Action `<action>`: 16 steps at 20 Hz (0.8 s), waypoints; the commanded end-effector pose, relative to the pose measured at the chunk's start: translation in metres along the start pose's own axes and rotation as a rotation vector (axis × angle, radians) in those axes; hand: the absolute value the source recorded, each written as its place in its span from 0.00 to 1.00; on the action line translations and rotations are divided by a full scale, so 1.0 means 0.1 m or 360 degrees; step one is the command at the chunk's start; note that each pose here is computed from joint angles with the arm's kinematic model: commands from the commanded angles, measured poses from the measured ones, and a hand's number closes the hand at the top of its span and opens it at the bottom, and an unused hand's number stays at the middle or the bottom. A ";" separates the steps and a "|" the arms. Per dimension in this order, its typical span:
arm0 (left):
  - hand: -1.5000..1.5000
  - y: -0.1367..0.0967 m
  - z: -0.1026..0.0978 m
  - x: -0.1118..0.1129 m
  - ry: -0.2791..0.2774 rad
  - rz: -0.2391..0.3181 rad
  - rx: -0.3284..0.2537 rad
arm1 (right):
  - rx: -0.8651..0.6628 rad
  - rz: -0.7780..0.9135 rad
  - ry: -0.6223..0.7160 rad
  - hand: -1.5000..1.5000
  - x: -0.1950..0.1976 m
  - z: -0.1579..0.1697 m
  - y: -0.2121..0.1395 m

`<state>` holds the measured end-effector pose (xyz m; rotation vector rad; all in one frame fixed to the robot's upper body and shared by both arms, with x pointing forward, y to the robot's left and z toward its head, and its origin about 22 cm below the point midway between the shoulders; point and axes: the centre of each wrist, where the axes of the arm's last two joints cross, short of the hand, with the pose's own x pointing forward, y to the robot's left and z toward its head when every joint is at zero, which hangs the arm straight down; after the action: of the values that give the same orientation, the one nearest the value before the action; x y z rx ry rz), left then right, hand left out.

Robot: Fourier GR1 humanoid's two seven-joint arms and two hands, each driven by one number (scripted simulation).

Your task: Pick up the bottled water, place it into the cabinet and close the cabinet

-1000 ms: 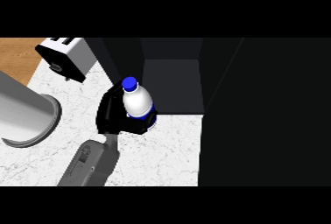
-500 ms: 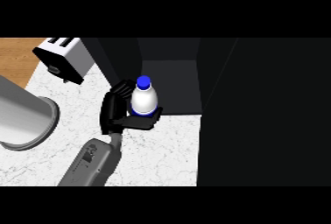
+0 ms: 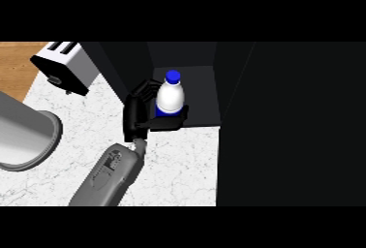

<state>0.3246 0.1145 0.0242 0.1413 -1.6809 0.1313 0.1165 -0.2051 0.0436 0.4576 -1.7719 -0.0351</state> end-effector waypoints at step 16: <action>1.00 -0.07 -0.58 0.04 -0.0154 -0.0608 0.0159 | 0.0098 -0.0028 0.0040 0.00 -0.08 -0.02 0.02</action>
<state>0.3284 0.1060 0.0082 0.4731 -1.7327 0.0481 0.1189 -0.2057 0.0392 0.4909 -1.7617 -0.0005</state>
